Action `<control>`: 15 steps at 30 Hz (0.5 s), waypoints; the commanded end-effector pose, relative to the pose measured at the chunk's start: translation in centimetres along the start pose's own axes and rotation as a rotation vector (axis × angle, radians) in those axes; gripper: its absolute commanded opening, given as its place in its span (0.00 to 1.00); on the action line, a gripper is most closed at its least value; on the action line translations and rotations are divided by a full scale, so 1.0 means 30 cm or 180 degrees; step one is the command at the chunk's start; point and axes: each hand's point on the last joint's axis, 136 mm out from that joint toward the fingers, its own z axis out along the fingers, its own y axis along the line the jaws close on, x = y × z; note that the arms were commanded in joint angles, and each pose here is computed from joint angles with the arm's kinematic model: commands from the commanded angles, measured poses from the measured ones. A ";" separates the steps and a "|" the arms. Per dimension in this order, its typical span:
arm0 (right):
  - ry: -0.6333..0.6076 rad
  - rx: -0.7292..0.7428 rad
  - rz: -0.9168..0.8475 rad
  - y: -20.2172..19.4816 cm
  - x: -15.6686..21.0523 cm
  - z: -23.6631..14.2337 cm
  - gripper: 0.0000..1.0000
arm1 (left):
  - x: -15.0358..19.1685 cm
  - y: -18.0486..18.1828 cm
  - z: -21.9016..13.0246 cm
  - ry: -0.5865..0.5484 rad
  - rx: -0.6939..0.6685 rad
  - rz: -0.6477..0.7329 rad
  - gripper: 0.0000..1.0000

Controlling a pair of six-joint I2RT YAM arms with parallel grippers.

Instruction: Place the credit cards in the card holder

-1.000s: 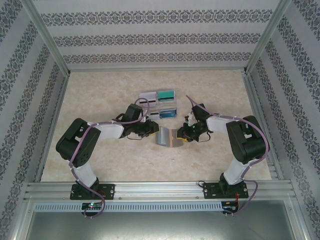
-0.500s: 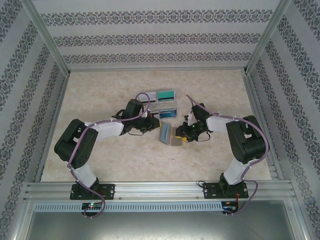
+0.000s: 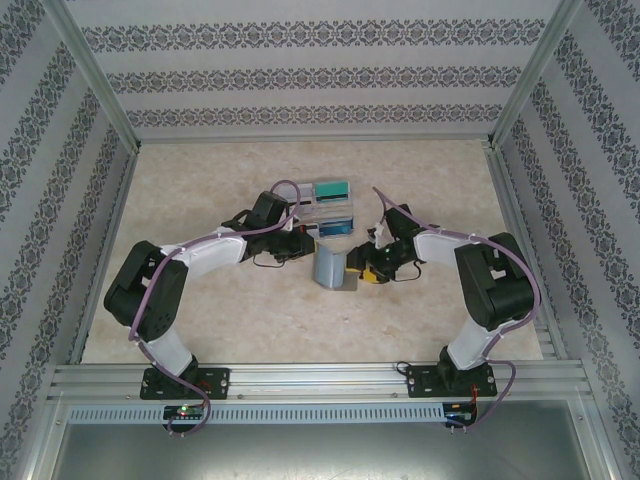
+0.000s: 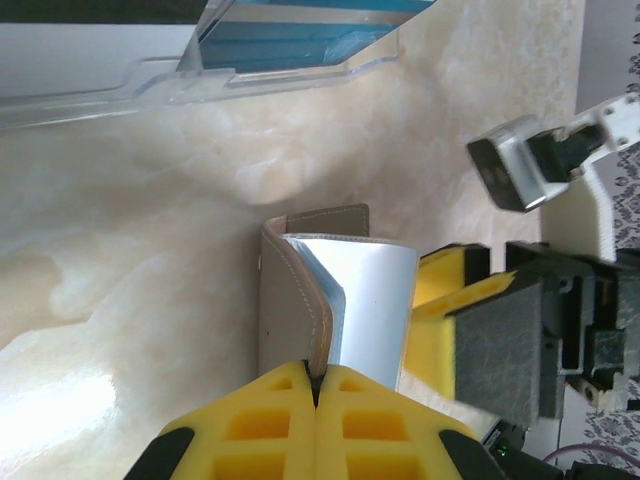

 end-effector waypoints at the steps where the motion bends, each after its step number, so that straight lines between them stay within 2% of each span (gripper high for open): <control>1: -0.0280 0.0304 -0.0083 -0.050 -0.037 -0.107 0.60 | 0.006 -0.034 -0.033 0.0025 -0.0036 0.0081 0.00; 5: -0.0543 0.0351 -0.0282 0.029 -0.062 -0.230 0.58 | 0.004 -0.042 -0.037 0.0031 -0.0033 0.0070 0.00; 7: -0.0600 0.0256 -0.0386 0.097 -0.061 -0.247 0.57 | 0.000 -0.049 -0.036 0.0027 -0.0007 0.0060 0.00; 12: -0.0317 0.0029 -0.0674 0.275 0.012 -0.110 0.56 | 0.000 -0.043 -0.025 0.0050 -0.0024 -0.0005 0.00; 15: -0.0213 0.0087 -0.0716 0.290 0.022 -0.019 0.55 | 0.001 -0.038 -0.026 0.0021 -0.0025 -0.0022 0.00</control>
